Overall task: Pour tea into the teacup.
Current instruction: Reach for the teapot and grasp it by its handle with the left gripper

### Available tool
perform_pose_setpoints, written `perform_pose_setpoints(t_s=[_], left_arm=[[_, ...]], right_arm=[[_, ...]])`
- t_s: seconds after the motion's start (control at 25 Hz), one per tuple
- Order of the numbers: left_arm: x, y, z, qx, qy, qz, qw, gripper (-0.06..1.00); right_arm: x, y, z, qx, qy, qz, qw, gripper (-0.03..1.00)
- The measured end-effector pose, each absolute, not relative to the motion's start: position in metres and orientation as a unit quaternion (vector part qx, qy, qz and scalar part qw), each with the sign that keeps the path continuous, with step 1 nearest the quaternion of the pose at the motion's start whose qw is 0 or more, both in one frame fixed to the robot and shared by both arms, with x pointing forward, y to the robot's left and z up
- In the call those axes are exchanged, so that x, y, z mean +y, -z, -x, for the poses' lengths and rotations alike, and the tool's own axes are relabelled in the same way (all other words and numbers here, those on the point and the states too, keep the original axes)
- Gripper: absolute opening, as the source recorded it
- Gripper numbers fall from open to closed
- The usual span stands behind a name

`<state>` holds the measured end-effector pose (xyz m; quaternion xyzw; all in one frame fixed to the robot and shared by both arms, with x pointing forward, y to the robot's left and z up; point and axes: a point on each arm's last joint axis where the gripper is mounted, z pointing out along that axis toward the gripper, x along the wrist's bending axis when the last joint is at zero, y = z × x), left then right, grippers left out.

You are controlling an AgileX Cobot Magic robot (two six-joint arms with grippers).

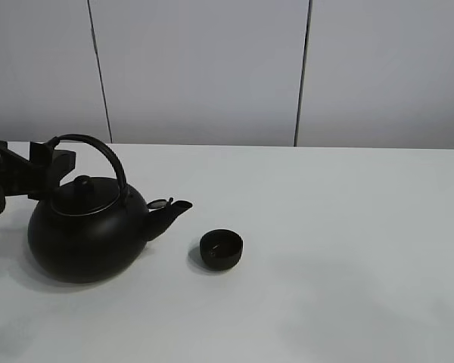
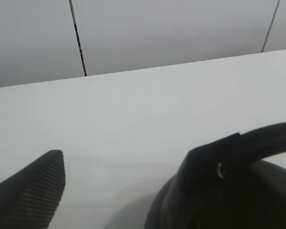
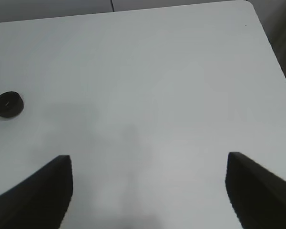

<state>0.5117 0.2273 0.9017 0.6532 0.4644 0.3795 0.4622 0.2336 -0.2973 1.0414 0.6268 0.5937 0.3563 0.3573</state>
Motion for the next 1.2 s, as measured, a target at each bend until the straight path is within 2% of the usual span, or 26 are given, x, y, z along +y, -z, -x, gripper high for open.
perform_pose_setpoints(t_s=[0.32, 0.6, 0.8, 1.2], left_arm=[[0.225, -0.891, -0.511, 0.476, -0.351, -0.662, 0.460, 0.61], [0.222, -0.892, -0.513, 0.452, -0.366, -0.646, 0.495, 0.36], [0.219, -0.893, -0.512, 0.433, -0.369, -0.655, 0.498, 0.15], [0.219, -0.893, -0.512, 0.429, -0.371, -0.658, 0.495, 0.14]], right_arm=[[-0.297, -1.041, -0.234, 0.594, -0.356, -0.627, 0.357, 0.60], [-0.297, -1.041, -0.234, 0.594, -0.356, -0.627, 0.357, 0.60], [-0.297, -1.041, -0.234, 0.594, -0.356, -0.627, 0.357, 0.60], [-0.297, -1.041, -0.234, 0.594, -0.356, -0.627, 0.357, 0.60]])
